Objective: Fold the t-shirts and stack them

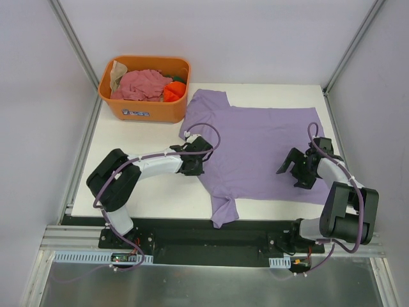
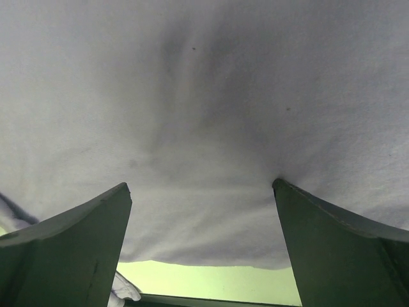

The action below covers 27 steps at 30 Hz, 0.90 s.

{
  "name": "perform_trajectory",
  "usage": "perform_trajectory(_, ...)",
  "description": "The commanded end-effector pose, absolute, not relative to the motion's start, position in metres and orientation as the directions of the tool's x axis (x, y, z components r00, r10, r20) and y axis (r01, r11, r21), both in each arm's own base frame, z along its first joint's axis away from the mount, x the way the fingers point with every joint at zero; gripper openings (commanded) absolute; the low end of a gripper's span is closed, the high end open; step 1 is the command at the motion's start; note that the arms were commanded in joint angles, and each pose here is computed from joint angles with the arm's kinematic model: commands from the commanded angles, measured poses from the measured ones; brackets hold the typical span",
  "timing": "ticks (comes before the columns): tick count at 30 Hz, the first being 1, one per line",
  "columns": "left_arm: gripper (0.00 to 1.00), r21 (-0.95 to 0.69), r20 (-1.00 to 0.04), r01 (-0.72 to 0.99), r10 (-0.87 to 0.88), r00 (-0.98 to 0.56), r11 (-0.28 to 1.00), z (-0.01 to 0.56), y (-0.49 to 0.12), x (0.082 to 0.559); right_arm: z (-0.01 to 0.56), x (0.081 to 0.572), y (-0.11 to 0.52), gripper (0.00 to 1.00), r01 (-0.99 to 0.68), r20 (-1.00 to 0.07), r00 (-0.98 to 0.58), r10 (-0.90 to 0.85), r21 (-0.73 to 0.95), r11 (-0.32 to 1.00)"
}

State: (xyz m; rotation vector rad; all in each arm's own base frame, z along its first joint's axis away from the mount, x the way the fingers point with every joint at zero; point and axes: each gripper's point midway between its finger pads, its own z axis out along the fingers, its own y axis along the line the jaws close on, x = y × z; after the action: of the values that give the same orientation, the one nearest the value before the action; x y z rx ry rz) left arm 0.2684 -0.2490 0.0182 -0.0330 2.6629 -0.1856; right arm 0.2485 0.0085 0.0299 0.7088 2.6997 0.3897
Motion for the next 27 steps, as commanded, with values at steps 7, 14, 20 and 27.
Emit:
perform_trajectory(7,0.00,-0.084,-0.563,-0.128,-0.153,-0.812,0.988,0.053,-0.179,0.283,0.028,0.246,-0.001,0.96,0.457,-0.225,-0.825,0.518,0.273,0.846)
perform_trajectory(14,0.27,-0.033,-0.541,-0.224,-0.205,-0.816,0.974,0.049,-0.124,0.282,0.036,0.251,0.009,0.96,0.411,-0.247,-0.833,0.495,0.323,0.853)
perform_trajectory(20,0.82,-0.082,-0.567,-0.203,-0.213,-0.796,0.976,0.079,-0.130,0.286,0.058,0.259,0.023,0.96,0.300,-0.344,-0.840,0.420,0.351,0.887)
perform_trajectory(27,0.99,-0.300,-0.528,0.030,-0.140,-0.838,0.953,0.108,-0.205,0.290,0.074,0.274,0.022,0.96,0.279,-0.380,-0.826,0.416,0.365,0.888)
